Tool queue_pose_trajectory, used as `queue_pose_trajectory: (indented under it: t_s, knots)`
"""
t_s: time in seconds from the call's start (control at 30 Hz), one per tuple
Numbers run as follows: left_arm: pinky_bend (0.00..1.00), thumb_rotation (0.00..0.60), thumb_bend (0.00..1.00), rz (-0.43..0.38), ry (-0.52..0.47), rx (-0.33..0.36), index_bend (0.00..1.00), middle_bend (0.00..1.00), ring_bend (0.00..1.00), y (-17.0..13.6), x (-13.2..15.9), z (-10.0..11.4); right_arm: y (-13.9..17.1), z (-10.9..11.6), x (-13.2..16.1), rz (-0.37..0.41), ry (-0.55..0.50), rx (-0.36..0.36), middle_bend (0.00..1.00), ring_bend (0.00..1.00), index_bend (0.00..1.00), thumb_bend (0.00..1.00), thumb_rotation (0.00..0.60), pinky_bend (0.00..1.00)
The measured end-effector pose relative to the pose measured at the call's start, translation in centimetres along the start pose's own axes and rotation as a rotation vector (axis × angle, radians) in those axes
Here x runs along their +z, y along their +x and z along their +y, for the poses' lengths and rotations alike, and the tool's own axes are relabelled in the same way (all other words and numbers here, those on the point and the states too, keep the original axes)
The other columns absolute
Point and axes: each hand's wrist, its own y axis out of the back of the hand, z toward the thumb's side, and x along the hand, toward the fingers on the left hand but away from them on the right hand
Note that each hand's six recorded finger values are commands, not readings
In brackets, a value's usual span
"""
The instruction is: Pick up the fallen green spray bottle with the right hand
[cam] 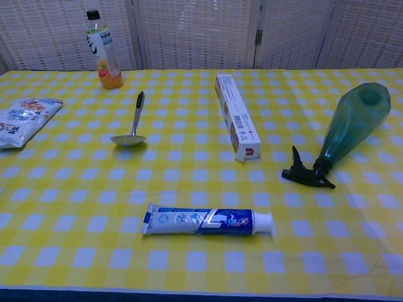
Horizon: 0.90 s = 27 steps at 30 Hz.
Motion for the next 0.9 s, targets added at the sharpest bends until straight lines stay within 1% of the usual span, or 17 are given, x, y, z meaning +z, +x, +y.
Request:
queue_pose_trajectory:
  t_s: [0.27,0.33,0.43,0.5,0.57,0.67,0.7,0.77,0.9]
  knots:
    - [0.0,0.545,0.36,0.002,-0.01,-0.012,0.01,0.11,0.09,0.4,0.0,-0.3,-0.1,0.2,0.1,0.016,0.015,-0.013,0.0,0.0,0.0,0.33,0.6,0.0]
    - [0.0,0.545,0.36,-0.007,-0.015,-0.007,0.02,0.11,0.09,0.6,0.2,-0.2,-0.2,0.1,0.0,0.015,0.031,-0.003,0.0,0.0,0.0,0.33,0.6,0.0]
    - [0.0,0.544,0.36,-0.022,-0.022,-0.011,0.02,0.11,0.09,0.8,0.4,-0.3,-0.9,0.3,0.0,0.022,0.065,0.017,0.0,0.0,0.0,0.33,0.6,0.0]
    - [0.0,0.544,0.36,-0.027,-0.026,-0.02,0.01,0.11,0.09,0.8,0.4,-0.5,-2.0,0.9,0.1,0.032,0.096,0.017,0.0,0.0,0.0,0.33,0.6,0.0]
    - [0.0,0.546,0.36,-0.027,-0.03,-0.02,0.01,0.11,0.09,0.6,0.4,-0.4,-3.3,1.4,0.4,0.048,0.129,0.015,0.0,0.0,0.0,0.33,0.6,0.0]
    - [0.0,0.543,0.36,-0.034,-0.034,-0.002,0.02,0.11,0.09,0.4,0.5,0.1,-6.3,2.2,1.3,0.094,0.193,0.011,0.0,0.0,0.0,0.33,0.6,0.0]
    - [0.0,0.544,0.36,-0.038,-0.036,0.004,0.02,0.11,0.09,0.3,0.6,0.2,-7.7,2.5,1.9,0.119,0.228,0.007,0.0,0.0,0.0,0.33,0.6,0.0]
    - [0.0,0.544,0.36,-0.043,-0.044,0.013,0.02,0.11,0.09,0.2,0.7,0.5,-10.0,3.1,2.9,0.158,0.291,-0.002,0.03,0.02,0.0,0.33,0.6,0.0]
    - [0.0,0.543,0.36,-0.046,-0.051,0.014,0.01,0.11,0.09,0.1,0.7,0.7,-15.2,3.9,5.7,0.25,0.441,-0.022,0.1,0.06,0.0,0.33,0.6,0.0]
